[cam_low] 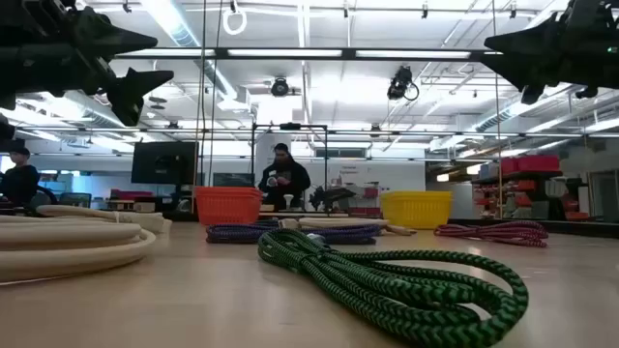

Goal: Pick & Place USB Port

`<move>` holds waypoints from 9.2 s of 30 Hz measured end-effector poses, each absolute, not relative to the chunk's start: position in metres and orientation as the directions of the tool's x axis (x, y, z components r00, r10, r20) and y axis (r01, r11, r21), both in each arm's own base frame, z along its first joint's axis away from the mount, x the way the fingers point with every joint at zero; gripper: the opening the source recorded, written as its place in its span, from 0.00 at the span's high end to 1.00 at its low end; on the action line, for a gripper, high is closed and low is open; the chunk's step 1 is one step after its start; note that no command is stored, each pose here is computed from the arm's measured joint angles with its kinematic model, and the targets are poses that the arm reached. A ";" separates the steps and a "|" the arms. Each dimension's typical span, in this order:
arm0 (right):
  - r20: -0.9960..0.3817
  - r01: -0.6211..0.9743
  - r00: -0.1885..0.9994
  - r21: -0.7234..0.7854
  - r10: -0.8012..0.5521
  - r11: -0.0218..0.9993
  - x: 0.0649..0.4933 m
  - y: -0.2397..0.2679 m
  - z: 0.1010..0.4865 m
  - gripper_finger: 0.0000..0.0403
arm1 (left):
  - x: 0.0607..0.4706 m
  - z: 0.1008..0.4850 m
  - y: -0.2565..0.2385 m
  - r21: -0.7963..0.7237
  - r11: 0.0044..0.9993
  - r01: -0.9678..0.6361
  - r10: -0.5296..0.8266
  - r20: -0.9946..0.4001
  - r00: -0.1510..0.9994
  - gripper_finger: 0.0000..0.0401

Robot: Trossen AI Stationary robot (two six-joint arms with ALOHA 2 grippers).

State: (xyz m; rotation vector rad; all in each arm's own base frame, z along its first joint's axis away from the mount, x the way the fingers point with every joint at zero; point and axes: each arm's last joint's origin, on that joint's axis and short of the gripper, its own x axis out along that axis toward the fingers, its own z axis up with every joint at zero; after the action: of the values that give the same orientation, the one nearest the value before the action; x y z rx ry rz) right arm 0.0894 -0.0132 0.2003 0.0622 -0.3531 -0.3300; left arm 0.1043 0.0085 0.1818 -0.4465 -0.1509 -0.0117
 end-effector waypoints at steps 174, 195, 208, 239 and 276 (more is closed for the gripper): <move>-0.942 0.675 0.333 0.271 0.045 0.686 0.220 -0.036 0.133 0.59 | 0.097 0.187 0.026 -0.794 0.549 -0.261 0.617 0.175 0.767 0.42; -0.946 0.651 0.322 0.252 0.039 0.716 0.224 -0.036 0.125 0.95 | 0.098 0.185 0.026 -0.790 0.548 -0.275 0.616 0.159 0.771 0.42; -0.969 0.664 0.240 0.121 -0.058 0.738 0.210 -0.041 0.152 0.98 | 0.098 0.185 0.025 -0.803 0.539 -0.252 0.602 0.158 0.783 0.42; -0.230 0.321 0.938 0.296 -0.259 0.900 0.280 -0.111 0.355 0.99 | 0.095 0.198 0.024 -0.812 0.574 -0.104 0.553 0.291 0.781 0.42; -0.228 -0.018 0.969 0.313 0.093 0.950 0.359 -0.071 0.365 0.99 | 0.260 0.337 0.073 -0.451 0.889 -0.076 0.152 0.133 0.979 0.47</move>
State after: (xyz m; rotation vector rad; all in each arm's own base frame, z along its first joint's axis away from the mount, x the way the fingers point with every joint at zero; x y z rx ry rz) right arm 0.3588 -0.0711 0.3651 0.3145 0.2429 0.0570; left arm 0.2596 0.0734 0.3373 -0.4601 -0.1673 0.1190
